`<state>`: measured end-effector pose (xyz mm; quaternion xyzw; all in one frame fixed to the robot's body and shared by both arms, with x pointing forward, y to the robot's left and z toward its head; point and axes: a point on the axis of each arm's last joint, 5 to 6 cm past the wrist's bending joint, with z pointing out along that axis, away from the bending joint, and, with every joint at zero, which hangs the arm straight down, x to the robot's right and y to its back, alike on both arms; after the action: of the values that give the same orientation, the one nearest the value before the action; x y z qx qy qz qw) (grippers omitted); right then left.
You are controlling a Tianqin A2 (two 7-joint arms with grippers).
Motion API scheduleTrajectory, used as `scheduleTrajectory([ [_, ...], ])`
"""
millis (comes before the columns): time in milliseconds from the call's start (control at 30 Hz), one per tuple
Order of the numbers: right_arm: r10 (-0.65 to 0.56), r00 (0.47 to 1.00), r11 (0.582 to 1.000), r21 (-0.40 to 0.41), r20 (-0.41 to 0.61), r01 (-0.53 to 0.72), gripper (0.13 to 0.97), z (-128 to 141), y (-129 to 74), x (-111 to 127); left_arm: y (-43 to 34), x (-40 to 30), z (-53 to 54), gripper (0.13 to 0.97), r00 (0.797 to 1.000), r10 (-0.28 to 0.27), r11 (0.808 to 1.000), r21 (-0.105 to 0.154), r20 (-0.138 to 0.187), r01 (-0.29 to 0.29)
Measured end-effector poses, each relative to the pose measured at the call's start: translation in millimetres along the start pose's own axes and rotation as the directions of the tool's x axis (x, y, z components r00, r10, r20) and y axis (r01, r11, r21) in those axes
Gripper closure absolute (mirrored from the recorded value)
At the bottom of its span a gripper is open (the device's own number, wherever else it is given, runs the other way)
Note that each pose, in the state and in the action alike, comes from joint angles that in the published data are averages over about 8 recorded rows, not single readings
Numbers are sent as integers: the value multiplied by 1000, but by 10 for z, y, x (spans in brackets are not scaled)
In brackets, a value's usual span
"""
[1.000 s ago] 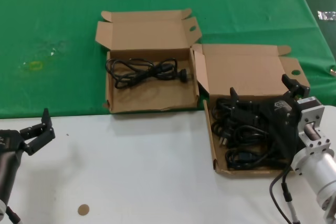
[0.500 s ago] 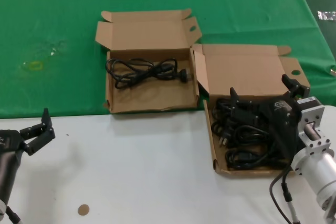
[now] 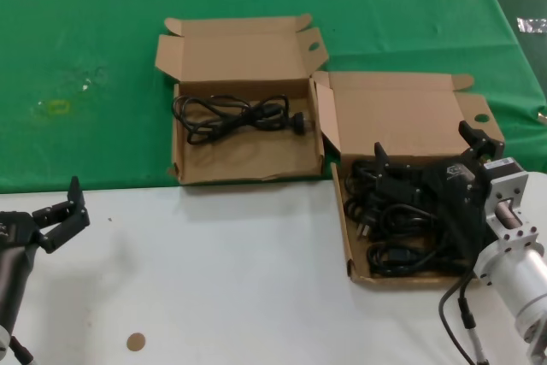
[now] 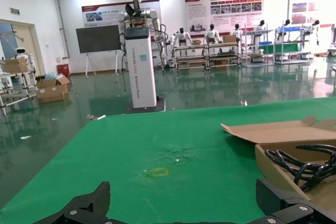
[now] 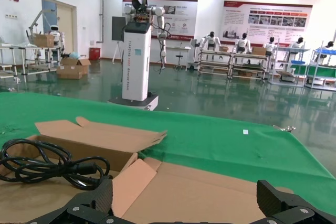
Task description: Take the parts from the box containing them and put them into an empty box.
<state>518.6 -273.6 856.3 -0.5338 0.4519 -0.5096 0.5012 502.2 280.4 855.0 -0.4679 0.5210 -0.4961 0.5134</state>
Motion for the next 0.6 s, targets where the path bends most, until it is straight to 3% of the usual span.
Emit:
scheduleTrajectory([
  [600,0,1000,1000,0,0,0,130,0,0,0,0,0,0,132,1000,0,1000,0,0,0],
])
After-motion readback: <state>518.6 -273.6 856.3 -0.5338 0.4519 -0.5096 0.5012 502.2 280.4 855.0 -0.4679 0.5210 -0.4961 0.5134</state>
